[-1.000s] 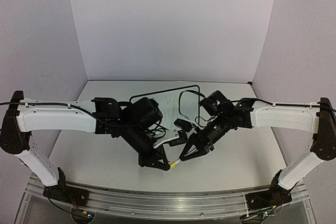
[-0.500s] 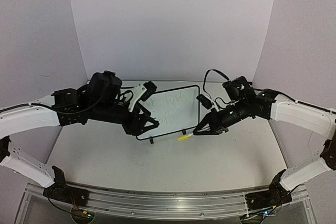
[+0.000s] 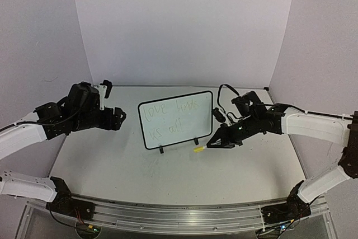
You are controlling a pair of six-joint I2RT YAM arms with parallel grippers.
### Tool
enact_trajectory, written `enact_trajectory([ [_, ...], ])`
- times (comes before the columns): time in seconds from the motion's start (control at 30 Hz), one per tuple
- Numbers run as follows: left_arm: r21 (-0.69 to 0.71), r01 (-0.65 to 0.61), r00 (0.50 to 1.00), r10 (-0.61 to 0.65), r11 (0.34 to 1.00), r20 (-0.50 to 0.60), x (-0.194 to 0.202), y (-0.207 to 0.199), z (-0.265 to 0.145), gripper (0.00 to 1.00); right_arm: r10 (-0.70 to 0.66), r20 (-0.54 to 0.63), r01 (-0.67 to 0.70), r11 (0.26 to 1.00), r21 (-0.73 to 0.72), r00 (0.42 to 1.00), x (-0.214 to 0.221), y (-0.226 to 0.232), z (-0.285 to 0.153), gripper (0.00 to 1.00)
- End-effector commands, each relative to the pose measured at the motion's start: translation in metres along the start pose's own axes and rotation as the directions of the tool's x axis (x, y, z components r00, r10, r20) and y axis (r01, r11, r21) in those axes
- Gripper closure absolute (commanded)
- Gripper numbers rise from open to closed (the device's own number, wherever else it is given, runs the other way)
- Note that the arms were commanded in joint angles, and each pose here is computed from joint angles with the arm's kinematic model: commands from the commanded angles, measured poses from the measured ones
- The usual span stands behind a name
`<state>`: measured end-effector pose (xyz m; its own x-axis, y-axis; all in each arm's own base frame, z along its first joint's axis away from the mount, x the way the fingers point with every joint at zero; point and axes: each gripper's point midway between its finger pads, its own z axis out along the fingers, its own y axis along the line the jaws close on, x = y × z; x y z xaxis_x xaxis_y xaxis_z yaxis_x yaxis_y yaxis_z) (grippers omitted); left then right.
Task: Write a sentence on the whiteboard
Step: Put down the whiteboard marker at the center of the board, then reset both arms
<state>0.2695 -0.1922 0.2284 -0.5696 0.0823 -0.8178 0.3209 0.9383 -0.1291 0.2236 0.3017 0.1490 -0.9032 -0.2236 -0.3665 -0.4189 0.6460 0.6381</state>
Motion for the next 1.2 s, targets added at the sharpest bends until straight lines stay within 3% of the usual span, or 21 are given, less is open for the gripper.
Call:
enact_trajectory([
  [0.0,-0.118,0.166,0.986,-0.168,0.979,-0.004,0.007,0.05,0.009,0.16,-0.003,0.07,0.002,1.0,0.009,0.998,-0.018,-0.004,0.029,0.99],
  [0.13,-0.15,0.19,0.979,-0.199,0.97,-0.047,0.014,0.066,0.019,0.15,-0.016,0.069,0.015,1.0,0.008,0.998,-0.021,-0.003,0.051,0.94],
  [0.23,-0.157,0.2,0.976,-0.211,0.967,-0.053,0.015,0.073,0.025,0.15,-0.018,0.06,0.016,0.999,0.033,0.998,-0.023,-0.009,0.061,0.84],
  [0.4,-0.171,0.213,0.973,-0.225,0.962,-0.048,0.014,0.084,0.031,0.14,-0.035,0.075,0.026,0.993,0.114,0.997,-0.024,-0.025,0.061,0.47],
  [0.63,-0.18,0.234,0.969,-0.245,0.955,-0.04,0.013,0.098,0.036,0.12,-0.068,0.098,0.04,0.963,0.267,0.993,-0.03,-0.052,0.045,0.05],
  [0.83,-0.232,0.271,0.959,-0.284,0.934,-0.022,0.016,0.136,0.046,0.11,-0.047,0.173,-0.024,0.921,0.388,0.984,-0.047,-0.096,0.009,0.02],
  [0.97,-0.268,0.299,0.954,-0.298,0.916,0.047,0.01,0.162,0.046,0.09,-0.046,0.277,-0.095,0.876,0.473,0.96,-0.062,-0.131,-0.034,0.02],
  [1.17,-0.346,0.341,0.94,-0.303,0.874,0.16,-0.001,0.207,0.044,0.04,-0.098,0.497,-0.237,0.789,0.567,0.862,-0.084,-0.178,-0.114,0.02],
])
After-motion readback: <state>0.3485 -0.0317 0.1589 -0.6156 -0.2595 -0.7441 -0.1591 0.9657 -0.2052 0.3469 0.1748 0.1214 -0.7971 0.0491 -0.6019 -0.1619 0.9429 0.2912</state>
